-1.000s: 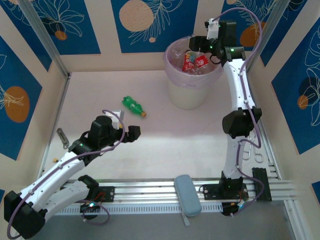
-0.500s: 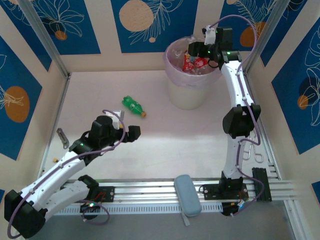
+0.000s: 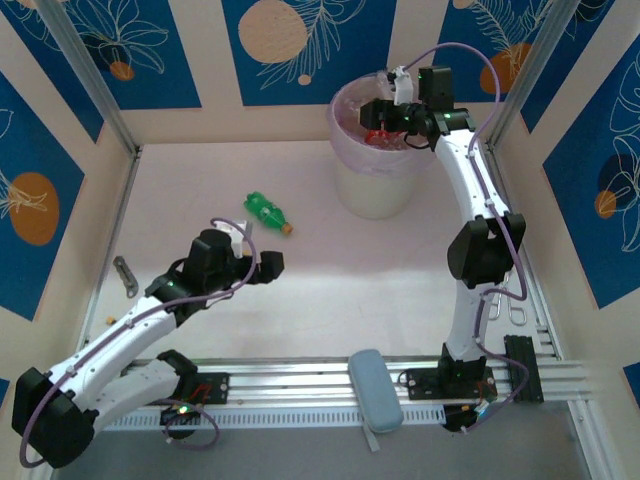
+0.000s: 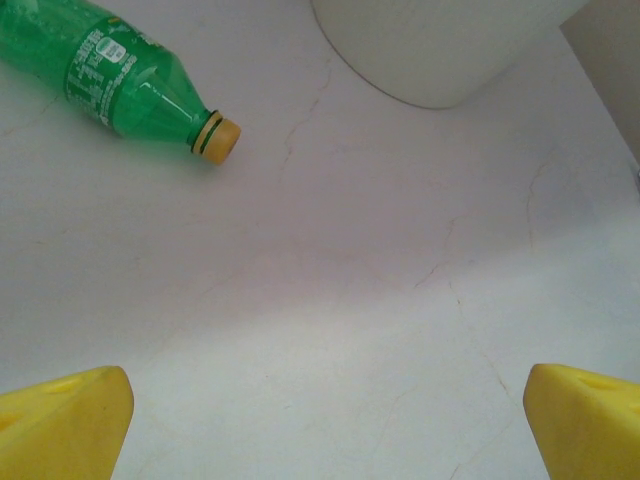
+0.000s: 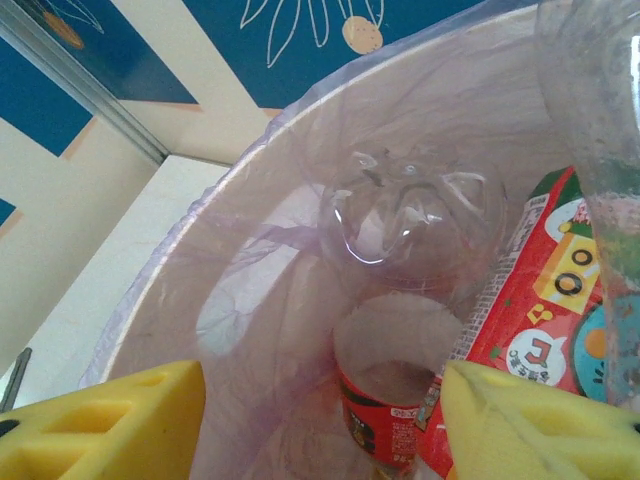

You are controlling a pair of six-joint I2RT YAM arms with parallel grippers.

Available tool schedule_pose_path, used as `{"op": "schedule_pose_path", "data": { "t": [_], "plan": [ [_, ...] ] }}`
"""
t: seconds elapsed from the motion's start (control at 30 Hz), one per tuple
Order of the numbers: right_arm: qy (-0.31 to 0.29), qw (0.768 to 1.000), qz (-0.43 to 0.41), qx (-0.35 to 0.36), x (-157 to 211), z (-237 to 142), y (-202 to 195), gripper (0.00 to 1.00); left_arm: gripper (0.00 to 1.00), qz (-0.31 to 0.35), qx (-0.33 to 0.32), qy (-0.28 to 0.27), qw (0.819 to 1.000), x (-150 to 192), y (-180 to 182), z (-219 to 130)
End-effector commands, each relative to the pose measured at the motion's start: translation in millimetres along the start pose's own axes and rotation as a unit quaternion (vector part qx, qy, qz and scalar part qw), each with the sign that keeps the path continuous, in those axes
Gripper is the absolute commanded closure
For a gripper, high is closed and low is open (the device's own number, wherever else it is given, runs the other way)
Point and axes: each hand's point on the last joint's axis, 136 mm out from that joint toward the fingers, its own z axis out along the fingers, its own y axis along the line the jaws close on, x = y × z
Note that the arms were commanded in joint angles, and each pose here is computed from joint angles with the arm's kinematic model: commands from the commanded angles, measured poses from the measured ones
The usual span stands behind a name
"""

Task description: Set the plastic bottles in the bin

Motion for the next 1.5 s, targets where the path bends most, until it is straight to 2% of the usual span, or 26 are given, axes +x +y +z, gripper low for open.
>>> {"op": "schedule_pose_path", "data": {
  "t": [0.0, 0.2, 0.3, 0.5, 0.63, 0.9, 0.97, 1.13, 1.3, 1.47],
  "plan": [
    [-0.037, 0.999, -0.016, 0.001, -28, -40, 23, 0.34, 0.0, -0.011, -0.017, -0.04, 0.999, -26, -1, -2],
    [-0.075, 0.996, -0.045, 0.029, -45, -84, 44, 0.3, 0.0, -0.051, -0.152, -0.073, 0.984, -50, 42, 9],
    [-0.084, 0.994, -0.052, 0.039, -40, -107, 54, 0.26, 0.0, -0.07, -0.2, -0.08, 0.974, -64, 59, 24],
    [-0.083, 0.993, -0.049, 0.063, -1, -150, 67, 0.19, 0.0, -0.107, -0.237, -0.058, 0.964, -89, 80, 77],
    [-0.047, 0.997, -0.022, 0.063, 42, -166, 70, 0.18, 0.0, -0.161, -0.272, -0.043, 0.948, -95, 106, 106],
    [-0.011, 0.999, 0.031, 0.042, 121, -189, 87, 0.19, 0.02, -0.228, -0.288, -0.036, 0.929, -95, 148, 156],
    [0.0, 0.998, 0.037, 0.045, 137, -195, 88, 0.18, 0.07, -0.244, -0.29, -0.038, 0.925, -95, 156, 166],
    [0.011, 0.997, 0.054, 0.046, 167, -205, 90, 0.19, 0.12, -0.252, -0.292, -0.031, 0.922, -95, 170, 190],
    [0.038, 0.996, 0.063, 0.045, 189, -204, 88, 0.19, 0.19, -0.266, -0.306, 0.002, 0.914, -81, 182, 210],
    [0.051, 0.994, 0.084, 0.041, 208, -199, 85, 0.19, 0.33, -0.28, -0.31, 0.005, 0.909, -74, 186, 218]
  ]
}}
